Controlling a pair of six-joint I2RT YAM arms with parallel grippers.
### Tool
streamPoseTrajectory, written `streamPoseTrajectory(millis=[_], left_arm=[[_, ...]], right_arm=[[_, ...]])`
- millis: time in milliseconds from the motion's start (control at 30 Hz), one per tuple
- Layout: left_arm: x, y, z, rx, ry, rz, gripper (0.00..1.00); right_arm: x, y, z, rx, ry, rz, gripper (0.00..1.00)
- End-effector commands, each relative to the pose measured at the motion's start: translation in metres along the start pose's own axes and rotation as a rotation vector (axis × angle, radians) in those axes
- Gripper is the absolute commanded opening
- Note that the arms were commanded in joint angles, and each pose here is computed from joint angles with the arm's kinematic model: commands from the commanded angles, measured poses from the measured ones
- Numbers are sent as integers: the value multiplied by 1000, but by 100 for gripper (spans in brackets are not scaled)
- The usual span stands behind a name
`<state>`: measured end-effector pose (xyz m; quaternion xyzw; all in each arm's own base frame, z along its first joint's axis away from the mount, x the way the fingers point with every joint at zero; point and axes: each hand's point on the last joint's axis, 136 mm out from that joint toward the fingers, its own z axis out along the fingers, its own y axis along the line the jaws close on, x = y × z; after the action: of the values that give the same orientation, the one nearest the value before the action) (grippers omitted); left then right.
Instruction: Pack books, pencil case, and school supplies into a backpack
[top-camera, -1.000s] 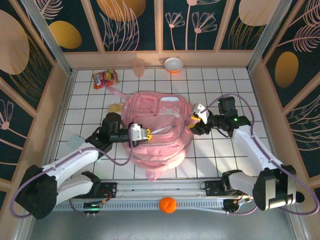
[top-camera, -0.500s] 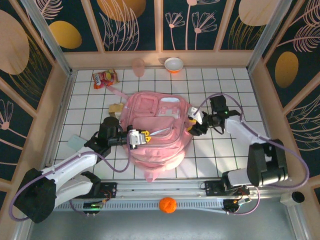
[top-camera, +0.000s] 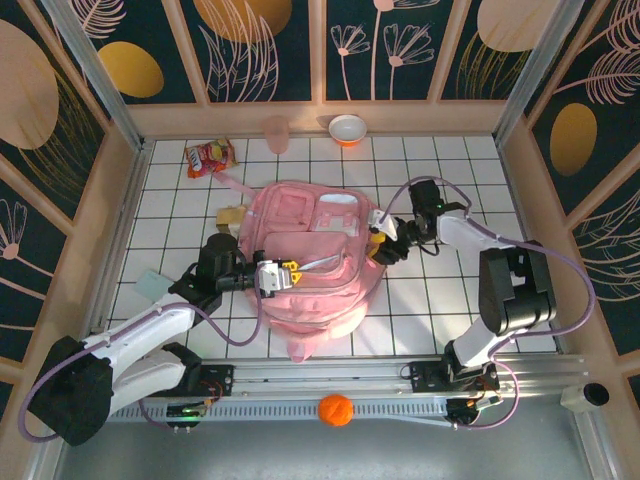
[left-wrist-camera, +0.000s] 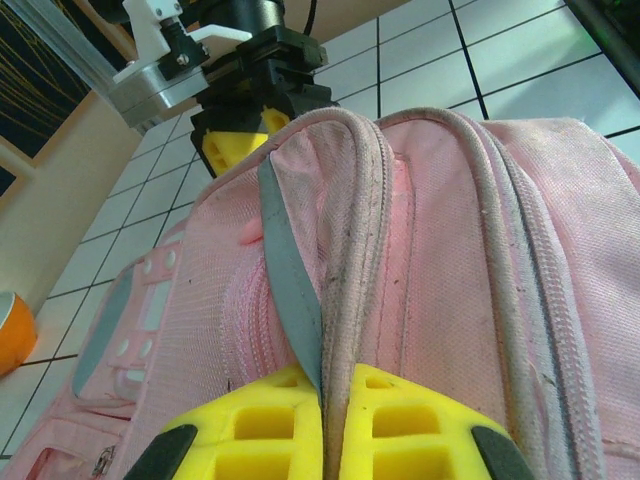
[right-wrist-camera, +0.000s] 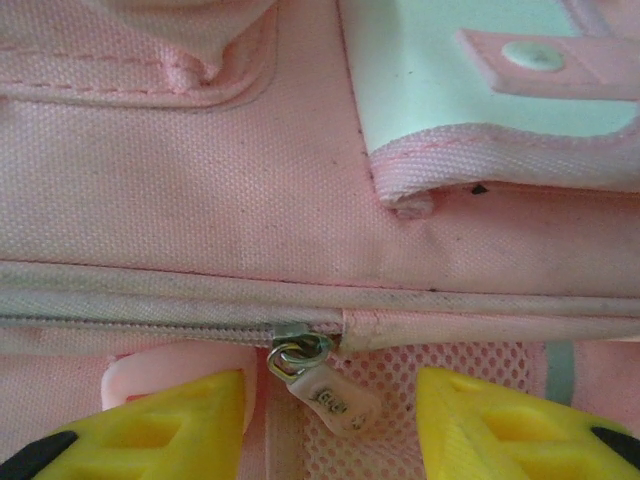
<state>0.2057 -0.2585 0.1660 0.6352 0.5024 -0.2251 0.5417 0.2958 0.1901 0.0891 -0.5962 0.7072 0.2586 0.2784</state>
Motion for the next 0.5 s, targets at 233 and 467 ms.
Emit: streamPoseTrajectory(millis=[233, 467], left_arm=[[-31, 19, -4, -43, -97, 121, 0], [-27, 23, -3, -56, -73, 107, 0]], right_arm=[[-23, 8, -2, -102, -43, 40, 30], [-36, 1, -17, -50, -45, 88, 0]])
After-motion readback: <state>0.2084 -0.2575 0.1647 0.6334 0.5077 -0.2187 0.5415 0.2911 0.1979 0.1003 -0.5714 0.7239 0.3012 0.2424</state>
